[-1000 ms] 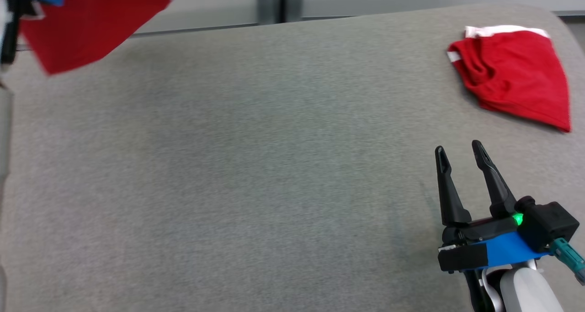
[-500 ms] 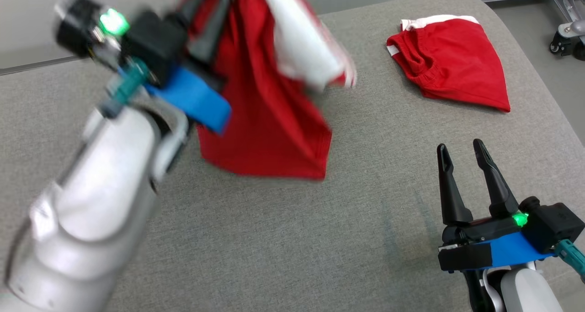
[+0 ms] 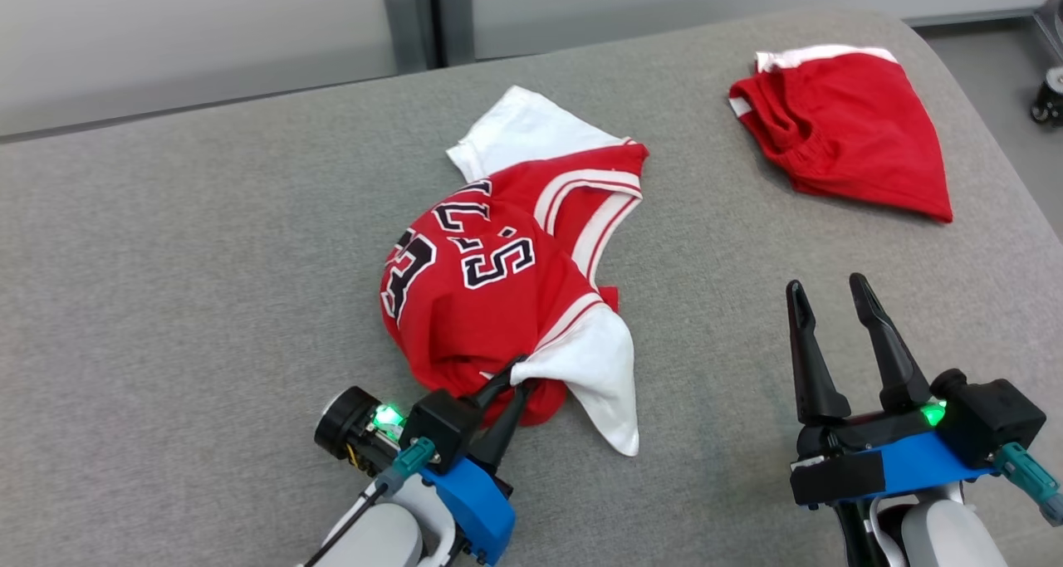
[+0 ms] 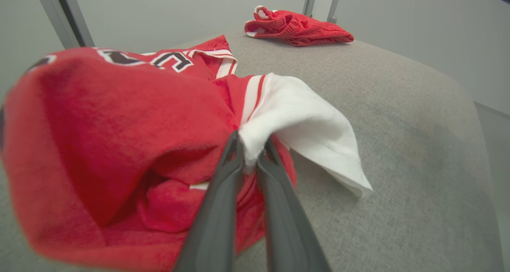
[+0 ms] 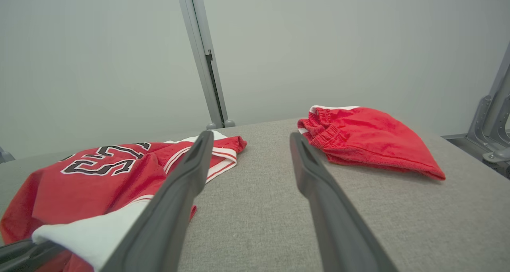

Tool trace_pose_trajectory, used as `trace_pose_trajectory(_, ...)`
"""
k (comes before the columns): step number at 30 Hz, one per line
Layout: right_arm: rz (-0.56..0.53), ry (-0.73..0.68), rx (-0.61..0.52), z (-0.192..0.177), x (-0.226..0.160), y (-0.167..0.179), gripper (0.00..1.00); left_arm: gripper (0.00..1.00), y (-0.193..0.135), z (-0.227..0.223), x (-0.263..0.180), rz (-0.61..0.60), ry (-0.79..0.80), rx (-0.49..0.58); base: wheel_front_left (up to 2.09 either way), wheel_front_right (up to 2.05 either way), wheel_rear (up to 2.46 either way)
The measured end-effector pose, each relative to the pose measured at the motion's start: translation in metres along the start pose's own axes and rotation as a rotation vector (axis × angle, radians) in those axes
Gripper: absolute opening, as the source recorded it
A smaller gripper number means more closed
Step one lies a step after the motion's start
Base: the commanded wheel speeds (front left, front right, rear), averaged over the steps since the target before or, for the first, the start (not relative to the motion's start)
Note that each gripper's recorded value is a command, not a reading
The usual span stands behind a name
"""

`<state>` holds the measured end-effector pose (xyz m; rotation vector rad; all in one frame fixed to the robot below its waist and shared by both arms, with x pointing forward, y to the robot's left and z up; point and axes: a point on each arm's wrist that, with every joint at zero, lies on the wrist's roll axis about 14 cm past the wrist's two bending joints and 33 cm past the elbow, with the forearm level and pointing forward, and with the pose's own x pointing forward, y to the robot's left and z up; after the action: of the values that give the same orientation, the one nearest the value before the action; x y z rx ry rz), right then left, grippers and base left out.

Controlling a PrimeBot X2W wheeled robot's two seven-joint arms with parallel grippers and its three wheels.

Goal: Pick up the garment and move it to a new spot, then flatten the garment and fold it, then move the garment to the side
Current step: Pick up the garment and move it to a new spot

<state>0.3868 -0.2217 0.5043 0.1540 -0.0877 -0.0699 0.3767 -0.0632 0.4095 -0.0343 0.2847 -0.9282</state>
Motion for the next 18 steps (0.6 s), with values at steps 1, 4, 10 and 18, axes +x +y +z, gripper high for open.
trace_pose_trajectory(1,0.004,0.0,0.003,0.0,0.0,0.001,1.0,0.89,-0.002,-0.002,-0.002,0.001,0.002,0.005,0.0,0.0,0.0)
trace_pose_trajectory(4,0.019,-0.001,0.009,0.0,-0.001,0.007,1.0,1.0,-0.009,0.005,-0.006,0.005,-0.031,0.006,0.0,0.0,0.0)
trace_pose_trajectory(10,0.051,0.011,0.019,-0.004,-0.007,0.018,1.0,1.0,0.005,0.056,-0.02,0.094,-0.192,0.057,0.0,0.0,0.0)
trace_pose_trajectory(18,0.099,0.001,0.023,-0.001,-0.004,0.034,1.0,1.0,0.094,0.088,-0.089,0.454,-0.308,0.063,0.0,0.0,0.0)
